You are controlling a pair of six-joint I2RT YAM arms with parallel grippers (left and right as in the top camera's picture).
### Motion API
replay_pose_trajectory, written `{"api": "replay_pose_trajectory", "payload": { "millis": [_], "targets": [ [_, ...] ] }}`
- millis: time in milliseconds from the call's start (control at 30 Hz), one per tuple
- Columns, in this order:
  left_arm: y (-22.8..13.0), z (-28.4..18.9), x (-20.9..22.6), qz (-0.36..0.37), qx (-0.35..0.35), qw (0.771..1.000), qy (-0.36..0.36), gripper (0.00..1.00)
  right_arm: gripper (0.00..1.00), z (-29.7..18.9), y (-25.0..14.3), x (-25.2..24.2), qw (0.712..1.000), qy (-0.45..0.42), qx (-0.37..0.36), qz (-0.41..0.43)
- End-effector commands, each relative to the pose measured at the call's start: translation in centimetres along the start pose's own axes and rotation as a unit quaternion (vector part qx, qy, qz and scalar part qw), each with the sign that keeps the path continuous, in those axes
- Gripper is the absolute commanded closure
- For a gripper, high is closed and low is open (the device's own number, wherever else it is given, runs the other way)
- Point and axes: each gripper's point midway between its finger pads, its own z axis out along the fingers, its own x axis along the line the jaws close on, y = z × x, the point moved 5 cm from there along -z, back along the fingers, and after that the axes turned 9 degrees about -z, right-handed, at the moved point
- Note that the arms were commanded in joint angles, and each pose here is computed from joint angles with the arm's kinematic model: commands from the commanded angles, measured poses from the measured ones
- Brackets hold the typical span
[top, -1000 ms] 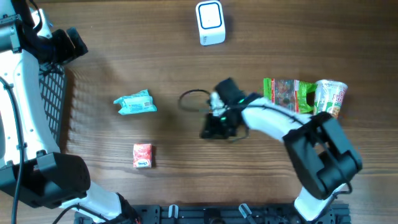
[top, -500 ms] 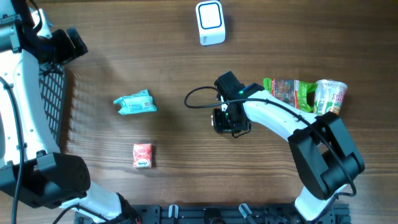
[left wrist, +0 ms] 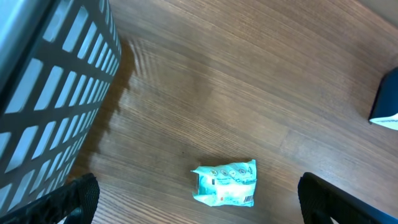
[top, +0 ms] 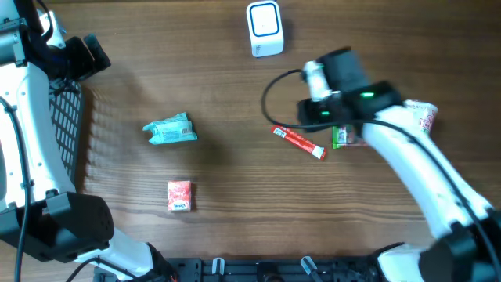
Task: Scan the item barcode
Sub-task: 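Grasp the red Nescafe stick with the right gripper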
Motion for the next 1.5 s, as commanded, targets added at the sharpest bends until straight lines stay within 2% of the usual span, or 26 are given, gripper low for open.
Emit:
{"api": "replay_pose_trajectory", "payload": {
  "millis": [0, 33, 167, 300, 400, 567, 667, 800, 833, 867, 1100, 1133, 1267, 1300, 1367, 1467],
  "targets": [
    [0.0, 0.1, 0.0, 0.000, 0.003, 1.000, -0.004, 0.00, 0.41, 1.5, -2.6, -2.0, 0.996, 0.049, 0.039, -0.067],
    [0.0, 0.1, 0.1, 0.000, 0.003, 1.000, -0.004, 0.00, 0.41, 2.6, -3.3, -2.6, 0.994, 0.083, 0.038, -0.062],
    [0.0, 0.1, 0.1, 0.000, 0.003, 1.000, -0.004, 0.00, 0.48, 6.1, -4.7, -3.8, 0.990, 0.124, 0.055, -0.038],
    [0.0, 0.1, 0.1, 0.000, 0.003, 1.000, -0.004, 0.00, 0.52, 8.9, -5.8, -2.9, 0.977, 0.189, 0.074, -0.064],
    [0.0, 0.1, 0.1, 0.000, 0.003, 1.000, -0.004, 0.00, 0.62, 10.8, -6.9, -3.0, 0.971, 0.205, 0.101, -0.065],
    [0.0, 0.1, 0.0, 0.000, 0.003, 1.000, -0.004, 0.00, 0.67, 12.6, -8.1, -3.2, 0.967, 0.204, 0.134, -0.066],
    [0.0, 0.1, 0.0, 0.000, 0.003, 1.000, -0.004, 0.00, 0.76, 12.6, -8.2, -3.2, 0.967, 0.206, 0.135, -0.065],
    [0.0, 0.1, 0.0, 0.000, 0.003, 1.000, -0.004, 0.00, 0.75, 12.4, -8.7, -3.0, 0.964, 0.213, 0.148, -0.055],
    [0.0, 0.1, 0.0, 0.000, 0.003, 1.000, -0.004, 0.00, 0.67, 12.4, -8.7, -2.9, 0.964, 0.212, 0.152, -0.044],
    [0.0, 0.1, 0.1, 0.000, 0.003, 1.000, -0.004, 0.00, 0.65, 12.4, -8.8, -2.9, 0.964, 0.213, 0.153, -0.044],
    [0.0, 0.1, 0.1, 0.000, 0.003, 1.000, -0.004, 0.00, 0.65, 12.6, -9.8, -2.5, 0.961, 0.216, 0.168, -0.028],
    [0.0, 0.1, 0.1, 0.000, 0.003, 1.000, -0.004, 0.00, 0.66, 13.2, -10.5, -2.4, 0.962, 0.215, 0.164, -0.030],
    [0.0, 0.1, 0.1, 0.000, 0.003, 1.000, -0.004, 0.00, 0.87, 13.3, -10.2, -2.5, 0.966, 0.208, 0.155, -0.021],
    [0.0, 0.1, 0.0, 0.000, 0.003, 1.000, -0.004, 0.00, 0.95, 12.8, -9.4, -2.7, 0.968, 0.202, 0.147, -0.016],
    [0.0, 0.1, 0.0, 0.000, 0.003, 1.000, -0.004, 0.00, 0.96, 10.8, -7.3, -3.0, 0.973, 0.191, 0.126, -0.022],
    [0.0, 0.1, 0.1, 0.000, 0.003, 1.000, -0.004, 0.00, 0.95, 6.8, -4.7, -3.4, 0.992, 0.079, 0.094, -0.029]
  ]
}}
